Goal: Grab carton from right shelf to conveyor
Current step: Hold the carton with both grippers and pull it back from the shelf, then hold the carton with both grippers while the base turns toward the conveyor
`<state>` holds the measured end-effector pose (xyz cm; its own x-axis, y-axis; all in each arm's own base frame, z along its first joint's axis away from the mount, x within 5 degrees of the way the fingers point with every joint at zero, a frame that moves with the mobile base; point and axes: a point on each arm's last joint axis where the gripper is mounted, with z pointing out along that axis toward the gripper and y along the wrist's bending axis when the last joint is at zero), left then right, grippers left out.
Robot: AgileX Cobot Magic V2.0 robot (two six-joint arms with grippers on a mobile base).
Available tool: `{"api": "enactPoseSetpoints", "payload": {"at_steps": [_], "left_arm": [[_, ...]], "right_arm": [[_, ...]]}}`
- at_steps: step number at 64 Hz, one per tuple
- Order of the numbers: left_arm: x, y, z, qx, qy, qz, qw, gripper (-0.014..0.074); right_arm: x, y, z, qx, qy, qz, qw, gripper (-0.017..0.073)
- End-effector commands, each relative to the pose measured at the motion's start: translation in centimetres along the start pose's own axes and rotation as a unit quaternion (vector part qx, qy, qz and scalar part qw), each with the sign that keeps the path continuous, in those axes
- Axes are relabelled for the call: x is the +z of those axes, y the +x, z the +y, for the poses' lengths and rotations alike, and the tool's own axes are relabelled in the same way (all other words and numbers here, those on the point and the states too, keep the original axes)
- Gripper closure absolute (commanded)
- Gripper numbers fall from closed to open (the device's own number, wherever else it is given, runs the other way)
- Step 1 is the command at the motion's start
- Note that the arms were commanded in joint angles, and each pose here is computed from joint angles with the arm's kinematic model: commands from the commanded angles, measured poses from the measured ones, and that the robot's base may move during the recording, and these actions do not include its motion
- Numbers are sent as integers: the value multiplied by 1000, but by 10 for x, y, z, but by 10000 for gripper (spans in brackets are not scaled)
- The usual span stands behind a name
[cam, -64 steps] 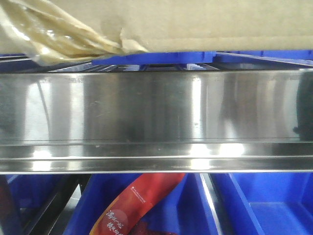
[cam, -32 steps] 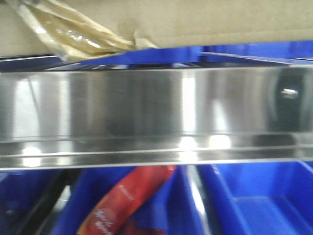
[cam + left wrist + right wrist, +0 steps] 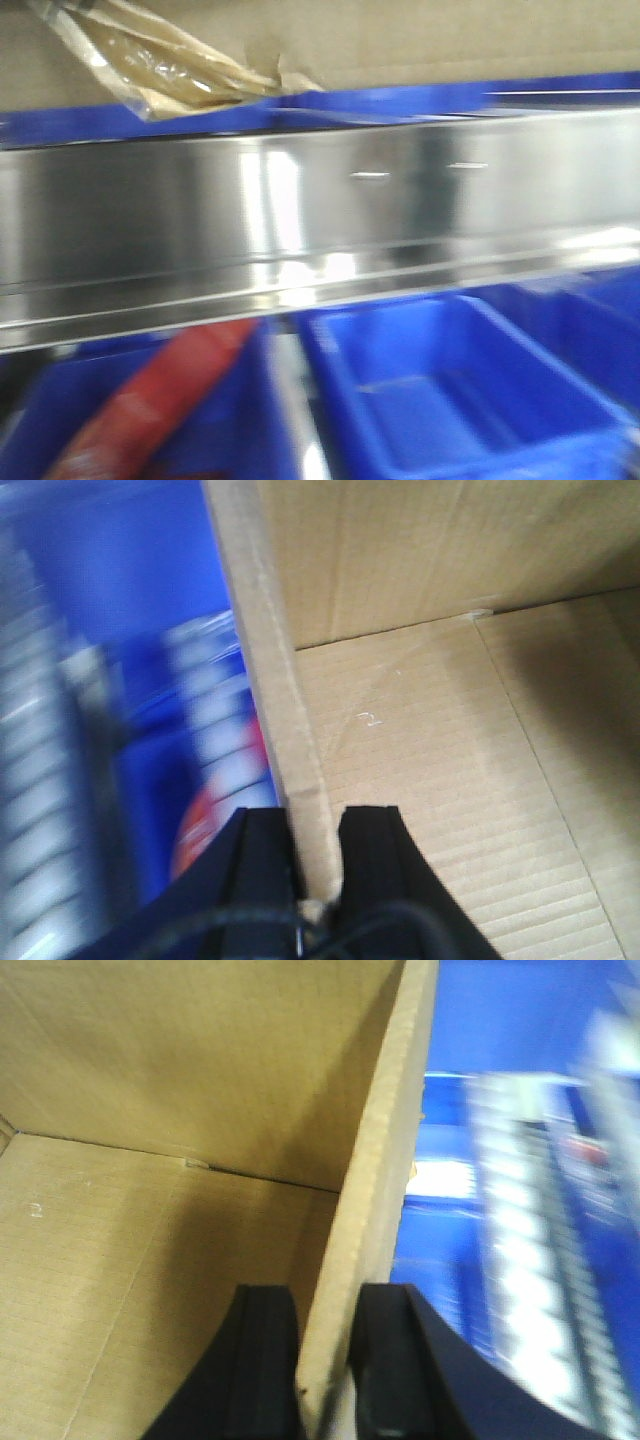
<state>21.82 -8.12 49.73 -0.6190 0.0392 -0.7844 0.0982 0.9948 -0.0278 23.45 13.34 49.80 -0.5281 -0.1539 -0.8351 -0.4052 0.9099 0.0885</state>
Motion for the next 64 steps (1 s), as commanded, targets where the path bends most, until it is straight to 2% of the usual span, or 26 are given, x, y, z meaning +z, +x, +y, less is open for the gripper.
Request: {"api": "enactPoseSetpoints", "payload": {"at_steps": [1, 64], "left_arm": [[-4, -3, -9, -5, 42, -17, 999, 612], [-4, -3, -9, -5, 42, -17, 999, 612]], "right_arm": [[-4, -8, 7, 10, -33, -42, 999, 628], [-4, -8, 7, 10, -34, -46, 998, 628]]}}
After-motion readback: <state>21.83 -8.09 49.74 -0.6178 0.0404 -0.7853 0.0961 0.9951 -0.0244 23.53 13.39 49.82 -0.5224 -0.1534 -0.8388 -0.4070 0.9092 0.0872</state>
